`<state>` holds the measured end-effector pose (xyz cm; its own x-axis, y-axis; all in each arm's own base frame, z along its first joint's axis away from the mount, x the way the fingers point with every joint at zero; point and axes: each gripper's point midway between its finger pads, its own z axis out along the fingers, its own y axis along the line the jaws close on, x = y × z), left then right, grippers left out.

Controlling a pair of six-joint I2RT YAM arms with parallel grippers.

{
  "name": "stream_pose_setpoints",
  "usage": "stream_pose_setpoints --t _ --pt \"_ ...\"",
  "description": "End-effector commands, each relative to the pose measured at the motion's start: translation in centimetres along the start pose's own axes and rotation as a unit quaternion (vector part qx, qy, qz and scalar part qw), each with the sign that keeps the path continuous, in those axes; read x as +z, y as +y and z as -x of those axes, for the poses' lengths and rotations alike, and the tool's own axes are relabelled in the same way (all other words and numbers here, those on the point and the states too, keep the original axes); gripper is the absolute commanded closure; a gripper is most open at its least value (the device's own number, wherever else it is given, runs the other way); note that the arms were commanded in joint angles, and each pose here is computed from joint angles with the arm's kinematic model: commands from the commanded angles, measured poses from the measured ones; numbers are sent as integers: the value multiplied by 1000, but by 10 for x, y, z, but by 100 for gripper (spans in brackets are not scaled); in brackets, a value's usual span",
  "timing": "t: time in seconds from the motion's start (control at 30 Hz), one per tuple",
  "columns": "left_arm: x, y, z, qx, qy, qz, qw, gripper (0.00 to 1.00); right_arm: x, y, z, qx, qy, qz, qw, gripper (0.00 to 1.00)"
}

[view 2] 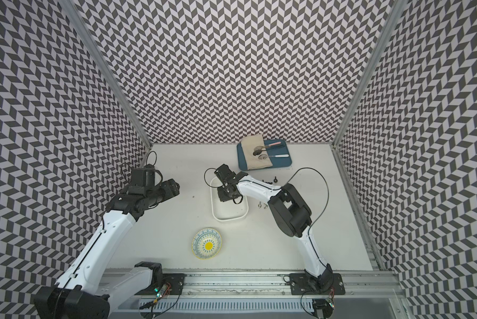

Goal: Take out the wing nut from the storage box
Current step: Pick up the wing nut from the storage box.

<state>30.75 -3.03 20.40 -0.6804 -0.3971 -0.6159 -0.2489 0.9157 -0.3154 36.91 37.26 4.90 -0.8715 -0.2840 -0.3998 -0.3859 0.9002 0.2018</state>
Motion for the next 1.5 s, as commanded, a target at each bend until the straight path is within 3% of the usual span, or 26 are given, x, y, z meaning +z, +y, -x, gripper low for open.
stream_pose_setpoints --t 0.0,0.3,0.77,1.0,1.47 --pt "-11 -2 13 4 -21 -3 1000 20 5 0 6 0 -9 -10 1000 67" --pt "-12 -2 13 4 -24 -2 1000 20 16 1 6 5 -4 -10 1000 66" --pt "-13 -2 15 4 -26 -2 1000 20 20 1 3 5 3 -5 1000 84" --pt "-12 -4 16 3 -25 -6 1000 20 4 3 11 3 -10 -2 1000 92" --pt "-14 -6 19 6 -28 -8 1000 20 -63 13 52 29 -67 46 996 93"
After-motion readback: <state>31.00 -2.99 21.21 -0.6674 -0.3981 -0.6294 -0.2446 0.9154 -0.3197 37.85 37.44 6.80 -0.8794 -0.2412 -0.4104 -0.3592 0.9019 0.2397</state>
